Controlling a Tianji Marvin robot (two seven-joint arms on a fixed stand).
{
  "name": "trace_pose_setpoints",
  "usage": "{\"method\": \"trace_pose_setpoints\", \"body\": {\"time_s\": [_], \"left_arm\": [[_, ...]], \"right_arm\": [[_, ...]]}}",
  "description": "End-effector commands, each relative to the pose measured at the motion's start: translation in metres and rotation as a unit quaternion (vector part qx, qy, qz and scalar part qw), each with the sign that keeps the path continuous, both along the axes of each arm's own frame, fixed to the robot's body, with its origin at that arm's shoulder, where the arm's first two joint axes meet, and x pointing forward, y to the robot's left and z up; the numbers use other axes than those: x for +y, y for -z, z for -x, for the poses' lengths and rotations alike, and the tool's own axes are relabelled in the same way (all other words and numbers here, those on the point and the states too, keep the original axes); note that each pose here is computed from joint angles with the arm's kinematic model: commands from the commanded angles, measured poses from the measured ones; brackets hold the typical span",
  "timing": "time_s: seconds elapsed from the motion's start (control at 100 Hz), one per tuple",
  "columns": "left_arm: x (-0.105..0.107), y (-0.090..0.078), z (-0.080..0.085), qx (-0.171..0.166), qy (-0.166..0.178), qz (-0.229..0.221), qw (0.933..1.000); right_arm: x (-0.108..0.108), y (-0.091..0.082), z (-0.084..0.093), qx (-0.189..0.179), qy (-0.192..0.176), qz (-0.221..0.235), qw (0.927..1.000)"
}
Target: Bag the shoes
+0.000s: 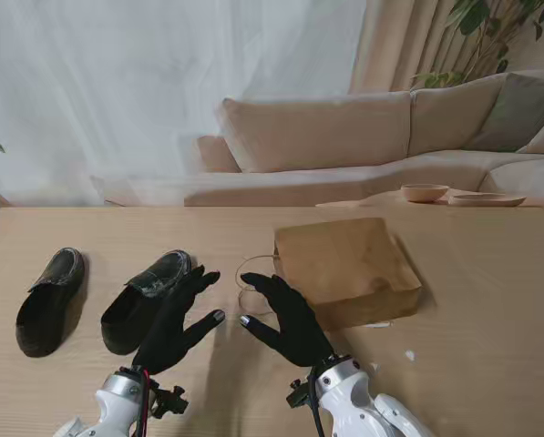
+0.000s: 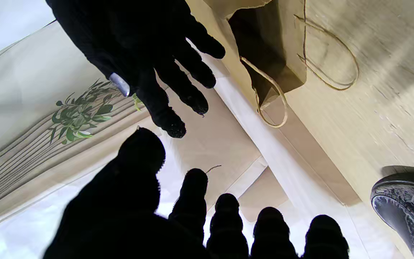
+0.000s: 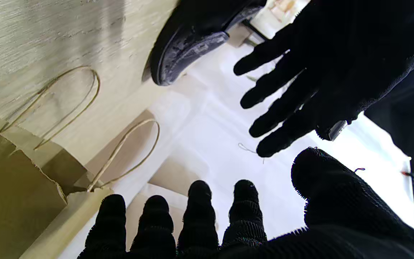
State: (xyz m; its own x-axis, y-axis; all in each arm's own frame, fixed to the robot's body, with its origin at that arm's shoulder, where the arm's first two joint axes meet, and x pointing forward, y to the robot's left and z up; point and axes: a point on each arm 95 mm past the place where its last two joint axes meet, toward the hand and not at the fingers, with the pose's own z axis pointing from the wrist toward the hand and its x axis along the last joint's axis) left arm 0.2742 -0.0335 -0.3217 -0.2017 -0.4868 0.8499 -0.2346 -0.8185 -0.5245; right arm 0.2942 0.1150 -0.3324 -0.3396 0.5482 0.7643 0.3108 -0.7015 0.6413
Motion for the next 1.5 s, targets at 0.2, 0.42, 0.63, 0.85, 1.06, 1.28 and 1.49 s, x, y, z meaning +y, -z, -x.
{"method": "trace_pose_setpoints", "body": {"time_s": [0.2, 0.42, 0.63, 0.85, 1.06, 1.28, 1.49], "left_arm": [[-0.003, 0.001, 0.004, 0.003, 0.007, 0.001, 1.0], [0.005, -0.006, -0.003, -0.02, -0.001, -0.051, 0.9985], [0.035, -0.025, -0.038, -0.055, -0.038, -0.164, 0.9841], [0.068, -0.038, -0.082, -0.04, -0.086, -0.291, 0.952], [0.09, -0.036, -0.114, 0.005, -0.128, -0.378, 0.9168], [0.106, -0.022, -0.125, 0.068, -0.15, -0.412, 0.8961], [0.118, -0.013, -0.123, 0.097, -0.168, -0.434, 0.8798]], "right_arm": [[0.004, -0.001, 0.005, 0.0, -0.001, -0.001, 1.0], [0.001, -0.005, 0.005, -0.004, 0.009, -0.003, 0.9999], [-0.004, -0.007, 0.006, -0.01, 0.017, -0.009, 0.9998], [-0.009, -0.008, 0.004, -0.003, 0.022, -0.015, 0.9996], [-0.007, -0.009, 0.003, -0.005, 0.024, -0.013, 0.9996], [-0.005, -0.01, 0.002, -0.009, 0.024, -0.012, 0.9996], [-0.004, -0.01, 0.001, -0.01, 0.021, -0.013, 0.9996]]}}
